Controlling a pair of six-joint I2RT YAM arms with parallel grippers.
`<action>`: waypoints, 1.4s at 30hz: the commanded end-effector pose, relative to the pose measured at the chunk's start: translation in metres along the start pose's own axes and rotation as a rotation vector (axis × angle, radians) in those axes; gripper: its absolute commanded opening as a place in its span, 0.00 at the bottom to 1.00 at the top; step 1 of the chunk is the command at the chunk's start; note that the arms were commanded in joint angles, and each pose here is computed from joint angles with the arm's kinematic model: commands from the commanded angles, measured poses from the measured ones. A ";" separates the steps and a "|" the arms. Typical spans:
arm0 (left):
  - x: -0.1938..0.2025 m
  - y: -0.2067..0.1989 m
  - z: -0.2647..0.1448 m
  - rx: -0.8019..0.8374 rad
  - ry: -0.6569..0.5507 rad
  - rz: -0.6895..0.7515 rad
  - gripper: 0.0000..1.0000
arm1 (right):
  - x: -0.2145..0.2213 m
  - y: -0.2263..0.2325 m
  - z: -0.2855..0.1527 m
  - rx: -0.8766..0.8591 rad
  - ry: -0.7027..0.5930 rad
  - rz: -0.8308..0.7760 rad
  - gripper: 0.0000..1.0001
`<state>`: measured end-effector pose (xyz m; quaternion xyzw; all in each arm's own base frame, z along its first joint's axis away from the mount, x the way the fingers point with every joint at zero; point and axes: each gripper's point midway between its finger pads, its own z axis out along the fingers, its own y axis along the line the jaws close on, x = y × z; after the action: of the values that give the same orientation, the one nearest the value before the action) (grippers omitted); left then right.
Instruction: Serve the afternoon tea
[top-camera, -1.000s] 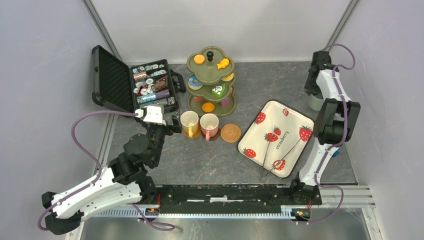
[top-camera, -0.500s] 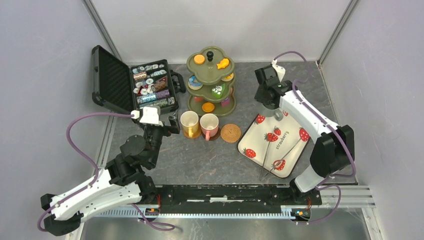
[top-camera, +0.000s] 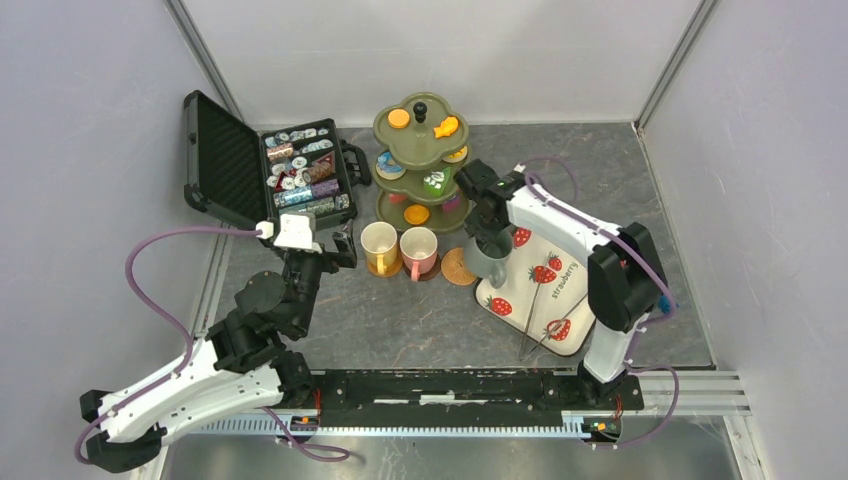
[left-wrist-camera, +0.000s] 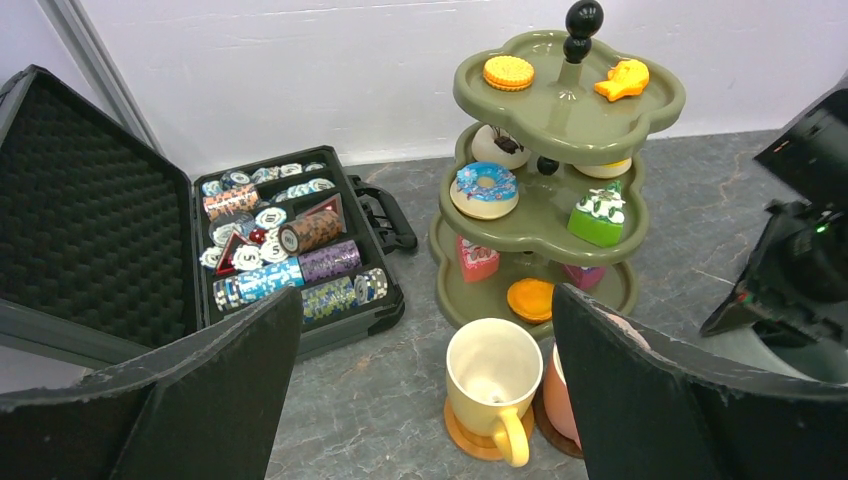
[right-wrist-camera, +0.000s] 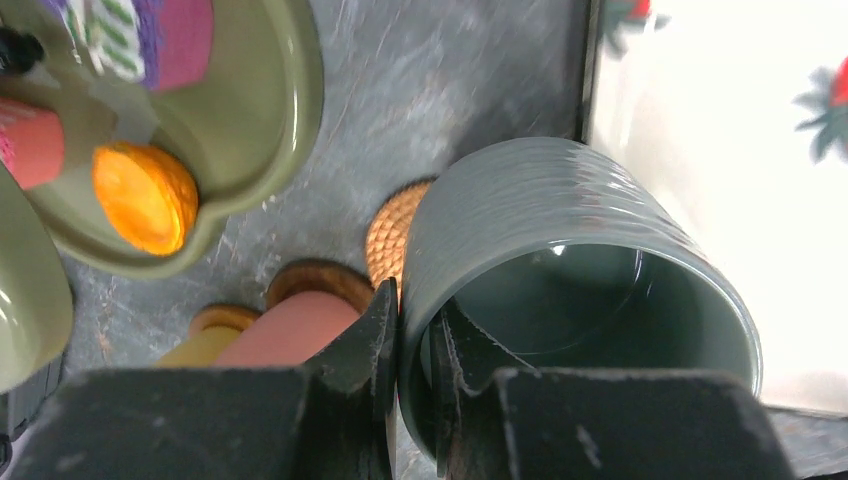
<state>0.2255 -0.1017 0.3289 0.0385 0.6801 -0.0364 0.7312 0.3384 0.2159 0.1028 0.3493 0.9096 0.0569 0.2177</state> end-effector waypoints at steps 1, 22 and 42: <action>-0.018 0.004 -0.001 -0.010 -0.033 -0.065 1.00 | 0.018 0.033 -0.021 -0.035 0.015 0.160 0.00; -0.026 0.009 -0.006 0.003 -0.054 -0.097 1.00 | 0.040 0.049 -0.004 0.085 0.015 0.248 0.00; -0.033 0.019 -0.012 -0.010 -0.078 -0.128 1.00 | 0.030 0.048 -0.005 0.114 -0.169 0.205 0.00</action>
<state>0.2157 -0.0849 0.3430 0.0163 0.6652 -0.0570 0.7443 0.3332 0.2746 0.0894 0.4475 0.8654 -0.0030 0.2254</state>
